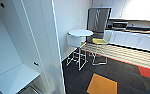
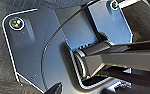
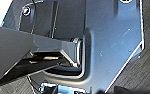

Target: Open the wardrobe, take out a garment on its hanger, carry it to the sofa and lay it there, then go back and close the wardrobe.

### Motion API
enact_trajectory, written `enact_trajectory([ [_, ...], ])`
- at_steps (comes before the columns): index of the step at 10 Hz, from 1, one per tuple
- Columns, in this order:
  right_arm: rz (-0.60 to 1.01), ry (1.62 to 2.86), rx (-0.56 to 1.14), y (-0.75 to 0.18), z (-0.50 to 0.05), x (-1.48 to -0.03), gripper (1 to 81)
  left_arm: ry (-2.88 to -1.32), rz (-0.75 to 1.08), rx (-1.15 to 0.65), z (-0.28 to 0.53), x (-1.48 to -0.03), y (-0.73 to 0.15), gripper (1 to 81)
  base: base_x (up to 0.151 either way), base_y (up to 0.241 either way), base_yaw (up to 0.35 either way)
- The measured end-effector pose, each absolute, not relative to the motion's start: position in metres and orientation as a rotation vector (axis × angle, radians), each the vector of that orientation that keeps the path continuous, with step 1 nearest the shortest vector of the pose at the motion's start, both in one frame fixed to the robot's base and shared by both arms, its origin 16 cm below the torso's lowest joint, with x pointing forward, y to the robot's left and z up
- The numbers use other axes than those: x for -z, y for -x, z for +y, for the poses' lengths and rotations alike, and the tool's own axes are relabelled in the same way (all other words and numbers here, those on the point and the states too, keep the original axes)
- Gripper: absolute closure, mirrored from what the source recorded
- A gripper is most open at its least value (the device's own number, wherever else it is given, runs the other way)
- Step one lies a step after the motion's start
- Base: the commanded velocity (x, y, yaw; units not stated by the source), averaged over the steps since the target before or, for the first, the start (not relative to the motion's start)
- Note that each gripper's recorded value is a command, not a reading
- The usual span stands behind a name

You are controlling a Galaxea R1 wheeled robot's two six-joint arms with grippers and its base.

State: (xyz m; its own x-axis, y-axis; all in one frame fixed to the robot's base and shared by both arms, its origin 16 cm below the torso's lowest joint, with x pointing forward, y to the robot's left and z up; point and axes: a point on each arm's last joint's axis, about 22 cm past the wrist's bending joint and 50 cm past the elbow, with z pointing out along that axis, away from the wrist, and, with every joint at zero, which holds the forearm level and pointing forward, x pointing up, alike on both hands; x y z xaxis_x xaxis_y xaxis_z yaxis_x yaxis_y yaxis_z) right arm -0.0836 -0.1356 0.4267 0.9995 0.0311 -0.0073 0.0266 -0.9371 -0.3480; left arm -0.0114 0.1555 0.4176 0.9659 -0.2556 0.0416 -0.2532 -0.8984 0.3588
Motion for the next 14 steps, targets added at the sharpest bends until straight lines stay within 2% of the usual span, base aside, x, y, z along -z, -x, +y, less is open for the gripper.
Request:
enact_trajectory([
  [14, -0.045, 2.787, -0.004, 0.0729, -0.1366, -0.4256, 1.0, -2.735, -0.369, 0.007, 0.1468, -0.4188, 0.0113, 1.0, 0.000, 0.000, 0.273],
])
